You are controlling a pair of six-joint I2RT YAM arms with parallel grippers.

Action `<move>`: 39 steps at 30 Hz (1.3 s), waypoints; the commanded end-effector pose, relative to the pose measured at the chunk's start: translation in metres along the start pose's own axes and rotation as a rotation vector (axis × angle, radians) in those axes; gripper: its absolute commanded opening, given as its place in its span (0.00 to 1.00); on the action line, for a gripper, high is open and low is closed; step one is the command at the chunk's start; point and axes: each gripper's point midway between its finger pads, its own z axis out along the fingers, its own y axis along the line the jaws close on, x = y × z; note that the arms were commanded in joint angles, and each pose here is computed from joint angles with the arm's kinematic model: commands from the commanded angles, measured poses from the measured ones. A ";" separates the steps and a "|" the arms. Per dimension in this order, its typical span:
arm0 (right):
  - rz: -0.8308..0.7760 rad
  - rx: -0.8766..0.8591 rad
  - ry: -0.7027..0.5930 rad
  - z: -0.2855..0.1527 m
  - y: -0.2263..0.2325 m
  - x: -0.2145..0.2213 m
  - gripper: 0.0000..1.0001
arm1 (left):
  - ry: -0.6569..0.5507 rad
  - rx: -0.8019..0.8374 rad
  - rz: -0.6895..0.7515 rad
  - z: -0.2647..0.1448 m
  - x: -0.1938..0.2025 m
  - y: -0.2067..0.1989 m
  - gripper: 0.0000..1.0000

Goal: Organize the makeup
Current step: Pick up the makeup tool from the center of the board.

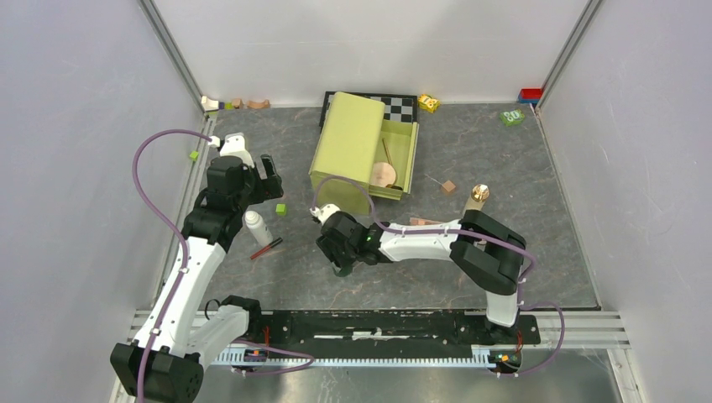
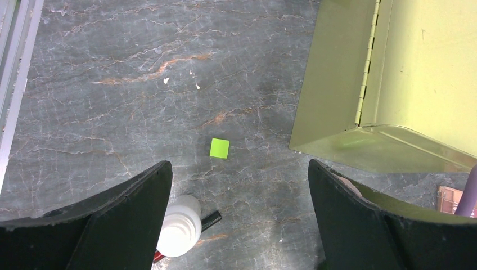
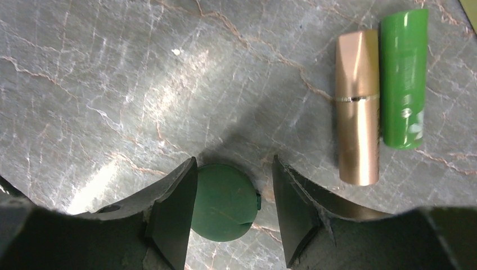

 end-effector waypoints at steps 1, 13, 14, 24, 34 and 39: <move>-0.005 -0.007 0.001 -0.017 -0.001 0.002 0.59 | -0.047 0.016 0.041 0.000 -0.012 -0.003 0.96; 0.073 -0.113 -0.071 -0.039 0.010 -0.008 0.66 | -0.044 0.017 0.040 0.000 -0.011 -0.003 0.96; 0.078 -0.109 -0.069 -0.040 0.007 -0.008 0.66 | -0.044 0.016 0.040 0.000 -0.011 -0.003 0.96; 0.073 -0.097 -0.018 -0.040 -0.006 0.013 0.62 | -0.043 0.023 0.039 0.001 -0.012 -0.004 0.96; 0.054 -0.112 0.020 -0.033 -0.004 0.022 0.55 | -0.044 0.020 0.040 0.000 -0.012 -0.004 0.96; 0.030 -0.060 0.056 -0.033 -0.015 0.035 0.52 | -0.045 0.024 0.040 0.000 -0.012 -0.004 0.96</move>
